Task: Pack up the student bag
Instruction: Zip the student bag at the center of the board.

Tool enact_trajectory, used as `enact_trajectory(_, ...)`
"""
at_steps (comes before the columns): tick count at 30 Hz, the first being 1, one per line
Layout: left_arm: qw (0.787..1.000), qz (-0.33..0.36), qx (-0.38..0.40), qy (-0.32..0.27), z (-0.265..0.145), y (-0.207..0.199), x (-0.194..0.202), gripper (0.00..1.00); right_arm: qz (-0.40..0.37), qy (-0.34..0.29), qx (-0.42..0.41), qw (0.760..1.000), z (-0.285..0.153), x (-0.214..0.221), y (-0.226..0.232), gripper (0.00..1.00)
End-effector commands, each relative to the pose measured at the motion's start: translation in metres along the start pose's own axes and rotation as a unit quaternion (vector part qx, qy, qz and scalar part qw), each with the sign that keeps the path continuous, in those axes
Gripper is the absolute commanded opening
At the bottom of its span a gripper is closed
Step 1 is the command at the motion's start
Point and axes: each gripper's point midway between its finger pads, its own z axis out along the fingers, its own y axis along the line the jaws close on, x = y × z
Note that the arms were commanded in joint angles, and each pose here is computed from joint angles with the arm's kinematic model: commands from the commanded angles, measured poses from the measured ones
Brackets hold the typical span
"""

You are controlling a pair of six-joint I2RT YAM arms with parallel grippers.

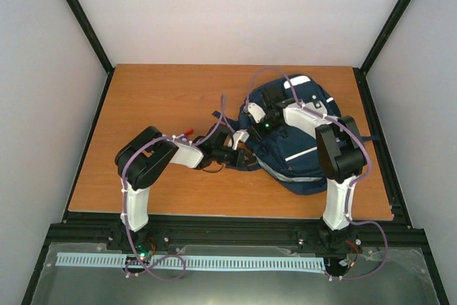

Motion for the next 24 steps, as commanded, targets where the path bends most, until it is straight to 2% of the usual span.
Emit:
enact_trajectory(1, 0.999, -0.003, 0.049, 0.008, 0.006, -0.035, 0.014, 0.03, 0.036, 0.026, -0.025, 0.999, 0.030, 0.008, -0.002, 0.41)
enact_trajectory(11, 0.997, 0.003, 0.075, 0.030, 0.030, -0.077, 0.044, 0.03, 0.078, 0.044, -0.033, 0.995, 0.058, 0.000, -0.016, 0.38)
enact_trajectory(14, 0.996, 0.005, 0.084, 0.037, 0.039, -0.089, 0.050, 0.03, 0.078, 0.042, -0.039, 0.995, 0.055, -0.004, -0.016, 0.37)
enact_trajectory(17, 0.996, -0.003, 0.085, 0.027, 0.037, -0.090, 0.048, 0.03, 0.070, 0.010, -0.038, 0.997, 0.028, -0.020, -0.016, 0.38)
enact_trajectory(20, 0.997, 0.004, 0.074, 0.016, 0.030, -0.091, 0.044, 0.03, 0.066, -0.035, -0.032, 0.997, -0.018, -0.038, -0.020, 0.39)
enact_trajectory(24, 0.998, 0.009, 0.057, 0.013, 0.022, -0.091, 0.039, 0.02, 0.059, -0.078, -0.019, 0.995, -0.075, -0.043, -0.026, 0.47)
